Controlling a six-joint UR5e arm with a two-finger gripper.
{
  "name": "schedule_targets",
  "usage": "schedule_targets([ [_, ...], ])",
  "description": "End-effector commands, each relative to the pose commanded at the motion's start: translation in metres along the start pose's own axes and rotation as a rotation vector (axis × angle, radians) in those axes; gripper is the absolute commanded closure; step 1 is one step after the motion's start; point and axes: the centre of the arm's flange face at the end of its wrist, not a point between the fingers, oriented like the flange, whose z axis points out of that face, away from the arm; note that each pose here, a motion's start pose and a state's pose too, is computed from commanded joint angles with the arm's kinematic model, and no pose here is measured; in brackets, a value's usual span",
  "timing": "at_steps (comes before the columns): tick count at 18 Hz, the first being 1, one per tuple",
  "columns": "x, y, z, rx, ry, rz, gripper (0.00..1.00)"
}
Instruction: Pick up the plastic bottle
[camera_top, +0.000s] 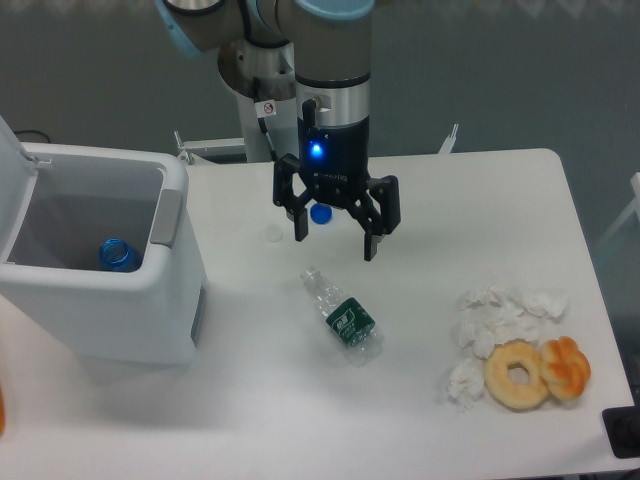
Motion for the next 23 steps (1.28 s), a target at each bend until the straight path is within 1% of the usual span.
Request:
schedule_targets([
  [5,-0.001,0.001,0.002,-0.005,0.000,-0.002,0.00],
  [8,0.000,0.010,0.006,-0.085,-0.044,-0.006,0.00],
  [9,0.004,0.011,0.009,-0.097,-0.042,-0.003,0.00],
  [12,0.010,0.017,0.020,-0.112,-0.021,-0.008,0.00],
  [15,0.024,0.034,0.037,-0.143,0.020,-0.029,0.00],
  [17,0.031,0.041,0.043,-0.163,0.034,-0.036,0.00],
  [21,0.045,0.055,0.061,-0.209,0.068,-0.133,0.00],
  [23,0.052,0.063,0.073,-0.238,0.097,-0.165,0.00],
])
